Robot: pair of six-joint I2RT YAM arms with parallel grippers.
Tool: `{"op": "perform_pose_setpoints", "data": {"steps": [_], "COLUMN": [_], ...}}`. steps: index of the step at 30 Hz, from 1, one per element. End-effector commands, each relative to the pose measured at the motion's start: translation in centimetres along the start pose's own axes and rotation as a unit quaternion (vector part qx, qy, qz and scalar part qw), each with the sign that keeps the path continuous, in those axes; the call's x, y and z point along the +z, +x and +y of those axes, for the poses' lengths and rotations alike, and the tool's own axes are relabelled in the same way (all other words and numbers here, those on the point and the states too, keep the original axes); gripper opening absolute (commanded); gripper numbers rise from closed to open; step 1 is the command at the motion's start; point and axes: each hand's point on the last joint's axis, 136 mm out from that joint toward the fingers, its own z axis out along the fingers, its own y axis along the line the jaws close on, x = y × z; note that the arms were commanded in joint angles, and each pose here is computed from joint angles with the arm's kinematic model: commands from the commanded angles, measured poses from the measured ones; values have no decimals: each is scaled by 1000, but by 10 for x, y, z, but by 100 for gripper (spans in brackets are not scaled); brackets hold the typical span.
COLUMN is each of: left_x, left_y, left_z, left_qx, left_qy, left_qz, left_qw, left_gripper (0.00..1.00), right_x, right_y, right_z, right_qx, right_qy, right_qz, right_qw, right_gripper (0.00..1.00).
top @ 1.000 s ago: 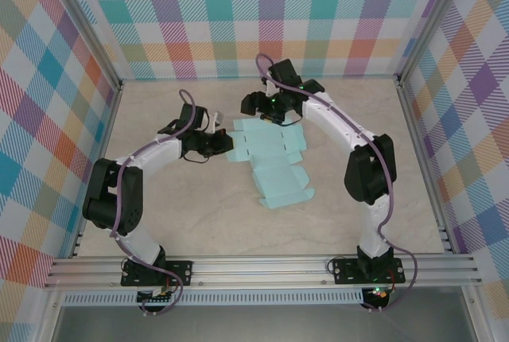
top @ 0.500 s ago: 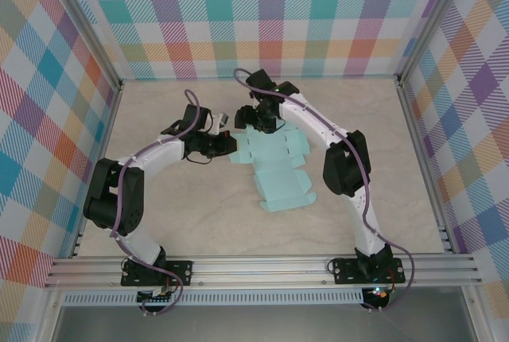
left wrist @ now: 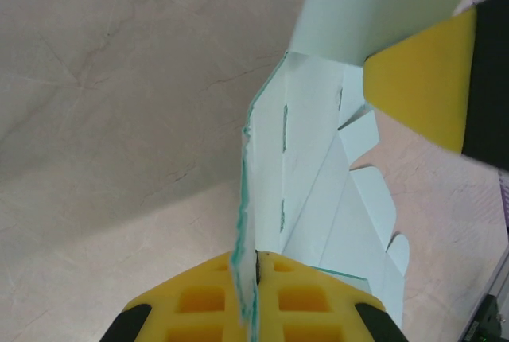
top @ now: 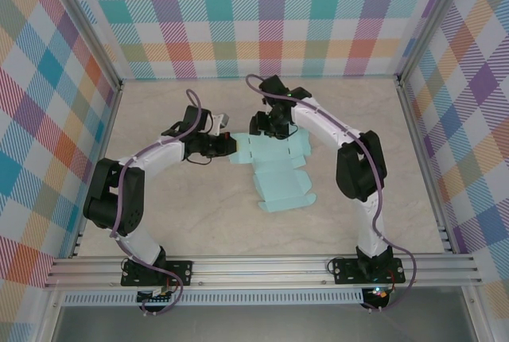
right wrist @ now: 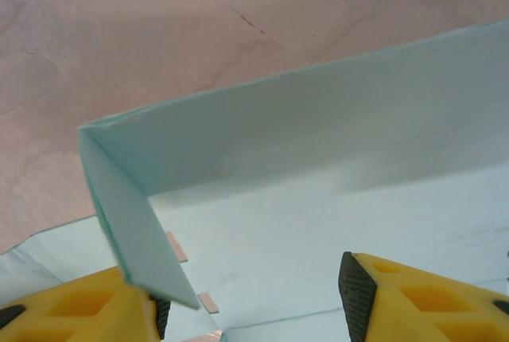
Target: Fold the paper box
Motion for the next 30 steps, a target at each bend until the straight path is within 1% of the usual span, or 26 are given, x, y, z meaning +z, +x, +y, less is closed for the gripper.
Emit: {"op": "perform_pose_setpoints", "data": {"steps": [1,3,4,6,7,9,11,12,16,19,21,23,27,30], "left_x": [-4,-2,-2,-1,-2,-4,-6,-7,-13,-19,-24,-27,-31,-35], "left_y": [-2,-1,-2,-4,-6,-7,-7,-8,-10,-9,-9,-9,-9,-12], "left_z": [-14,-11,-10,-12,-18,-29,-34,-35,-40,-40,-37,-37,-31,-31], "left_qx": [60,80,85,97,106,140,170,178,191,203,196,196,194,191], "left_qy": [19,5,-5,-11,-8,-15,-33,-40,-52,-68,-81,-86,-108,-117], "left_qz": [-17,-19,-23,-35,-47,-82,-105,-116,-148,-177,-195,-206,-224,-235], "left_qw": [998,997,996,995,993,987,979,976,969,961,958,955,949,946], "left_gripper": [0,0,0,0,0,0,0,0,0,0,0,0,0,0], "right_x": [-31,-51,-59,-77,-83,-92,-95,-98,-98,-83,-74,-70,-67,-65], "right_y": [-15,-17,-16,-16,-15,-13,-11,-12,-15,-9,-4,-5,-7,-2], "right_z": [8,15,18,15,13,11,7,6,0,-2,-1,0,-3,-8], "right_qx": [24,31,45,117,158,244,307,329,397,458,486,495,499,503], "right_qy": [-49,-84,-103,-134,-146,-168,-160,-155,-135,-132,-130,-128,-121,-106], "right_qz": [-18,-13,-3,26,39,68,79,76,74,112,142,143,136,138], "right_qw": [998,996,994,984,976,953,935,928,905,872,852,847,847,847], "right_gripper": [59,61,64,73,74,74,75,75,79,80,80,80,77,76]}}
